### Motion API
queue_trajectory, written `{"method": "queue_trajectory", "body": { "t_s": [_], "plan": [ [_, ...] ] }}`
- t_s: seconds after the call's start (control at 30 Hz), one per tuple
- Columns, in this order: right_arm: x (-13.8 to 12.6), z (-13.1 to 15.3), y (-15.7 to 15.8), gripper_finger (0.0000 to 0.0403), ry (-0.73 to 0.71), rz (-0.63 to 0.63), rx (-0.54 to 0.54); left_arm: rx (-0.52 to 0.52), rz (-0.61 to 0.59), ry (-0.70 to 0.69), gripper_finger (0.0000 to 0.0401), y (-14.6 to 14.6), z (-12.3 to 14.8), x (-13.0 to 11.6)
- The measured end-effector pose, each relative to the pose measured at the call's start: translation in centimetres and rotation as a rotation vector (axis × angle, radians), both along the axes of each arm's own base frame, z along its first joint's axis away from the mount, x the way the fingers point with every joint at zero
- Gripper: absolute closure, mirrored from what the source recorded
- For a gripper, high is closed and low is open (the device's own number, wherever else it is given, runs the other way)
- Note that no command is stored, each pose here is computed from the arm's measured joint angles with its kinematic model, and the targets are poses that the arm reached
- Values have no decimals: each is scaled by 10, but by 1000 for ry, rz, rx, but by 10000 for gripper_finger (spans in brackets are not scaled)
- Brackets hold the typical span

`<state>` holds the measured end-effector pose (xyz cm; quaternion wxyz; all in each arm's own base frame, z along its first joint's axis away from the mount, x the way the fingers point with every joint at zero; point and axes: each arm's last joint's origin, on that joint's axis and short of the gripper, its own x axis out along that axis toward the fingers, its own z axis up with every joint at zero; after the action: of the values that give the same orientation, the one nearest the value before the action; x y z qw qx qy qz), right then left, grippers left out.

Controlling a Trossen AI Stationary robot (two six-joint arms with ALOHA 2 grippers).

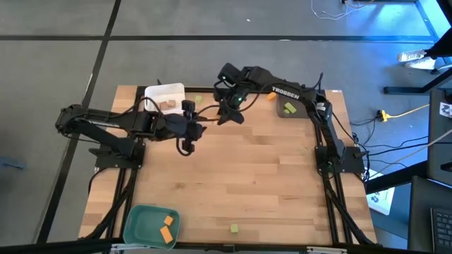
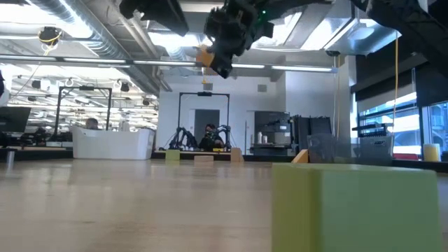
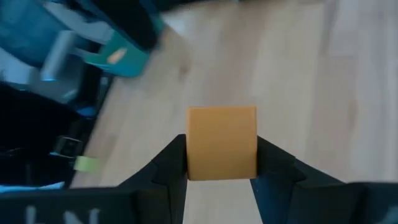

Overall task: Sort & place blocks by color
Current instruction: Put the orange block into the green bin

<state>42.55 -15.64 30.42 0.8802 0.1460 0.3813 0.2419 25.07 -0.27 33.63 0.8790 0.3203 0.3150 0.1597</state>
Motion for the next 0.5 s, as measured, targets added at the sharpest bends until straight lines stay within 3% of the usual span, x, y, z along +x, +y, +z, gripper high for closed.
{"method": "queue_trajectory", "body": {
  "t_s": [0.17,0.5],
  "plan": [
    [7,3,11,270,-62,54,28,-46,-75,2,239,6,-1,4],
    [12,5,23,270,-88,98,37,-60,-86,11,239,8,-5,8]
  ]
}}
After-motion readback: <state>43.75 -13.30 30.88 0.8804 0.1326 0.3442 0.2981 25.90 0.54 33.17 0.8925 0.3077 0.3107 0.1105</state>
